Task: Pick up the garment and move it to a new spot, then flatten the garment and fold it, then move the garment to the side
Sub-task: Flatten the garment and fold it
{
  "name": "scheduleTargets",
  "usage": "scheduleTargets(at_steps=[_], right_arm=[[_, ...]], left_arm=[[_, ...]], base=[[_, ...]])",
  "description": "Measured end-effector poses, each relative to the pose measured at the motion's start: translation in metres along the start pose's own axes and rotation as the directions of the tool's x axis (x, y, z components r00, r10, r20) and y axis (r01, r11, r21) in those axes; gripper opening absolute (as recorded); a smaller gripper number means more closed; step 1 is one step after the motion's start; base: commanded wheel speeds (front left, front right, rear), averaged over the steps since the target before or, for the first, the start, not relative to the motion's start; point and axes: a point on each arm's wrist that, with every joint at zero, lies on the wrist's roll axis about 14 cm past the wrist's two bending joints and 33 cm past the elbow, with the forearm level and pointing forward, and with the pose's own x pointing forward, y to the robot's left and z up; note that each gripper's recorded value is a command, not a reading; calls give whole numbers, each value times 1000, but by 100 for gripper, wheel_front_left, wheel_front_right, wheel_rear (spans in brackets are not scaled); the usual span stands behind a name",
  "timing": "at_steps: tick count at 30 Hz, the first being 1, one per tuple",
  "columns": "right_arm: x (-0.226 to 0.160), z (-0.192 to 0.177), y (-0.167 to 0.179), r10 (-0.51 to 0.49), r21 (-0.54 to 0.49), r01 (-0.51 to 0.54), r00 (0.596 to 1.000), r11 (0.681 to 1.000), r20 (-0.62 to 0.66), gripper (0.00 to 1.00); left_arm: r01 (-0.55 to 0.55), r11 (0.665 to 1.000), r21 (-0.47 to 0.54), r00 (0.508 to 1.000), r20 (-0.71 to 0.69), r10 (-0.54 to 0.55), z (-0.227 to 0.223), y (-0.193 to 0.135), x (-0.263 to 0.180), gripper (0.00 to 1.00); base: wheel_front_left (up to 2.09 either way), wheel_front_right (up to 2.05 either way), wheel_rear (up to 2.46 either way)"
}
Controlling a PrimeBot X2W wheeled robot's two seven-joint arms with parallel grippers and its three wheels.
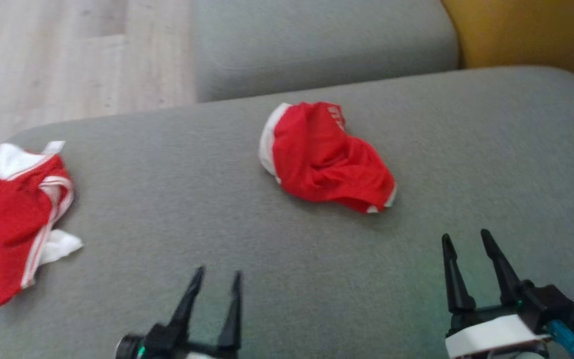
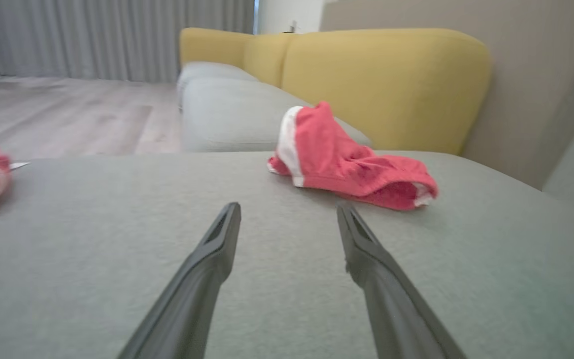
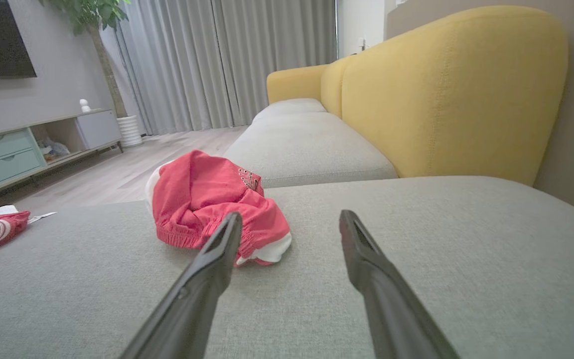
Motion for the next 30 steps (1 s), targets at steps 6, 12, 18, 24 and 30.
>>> scheduleTargets(at_steps=[6,12,18,24,30], right_arm=[[1,-10,-11,-44,10,45,998,999,-36,100],[5,-5,-32,-112,6,112,993,994,-30,100],[-6,-11,-51,-185,3,185,981,983,-57,100],[-13,-5,-75,-269,-21,269,962,963,-53,100],[-25,-12,-90,-332,-33,331,939,943,-90,100]], left_arm=[[276,958,77,960,-68,-271,-14,-54,48,100],[516,844,143,849,-220,-481,-56,-104,70,100],[609,771,186,786,-276,-554,-72,-126,95,100],[671,707,223,738,-293,-608,-82,-152,125,100],[661,716,226,747,-296,-595,-94,-157,150,100]], base=[[0,0,0],[0,0,0],[0,0,0],[0,0,0],[0,0,0]])
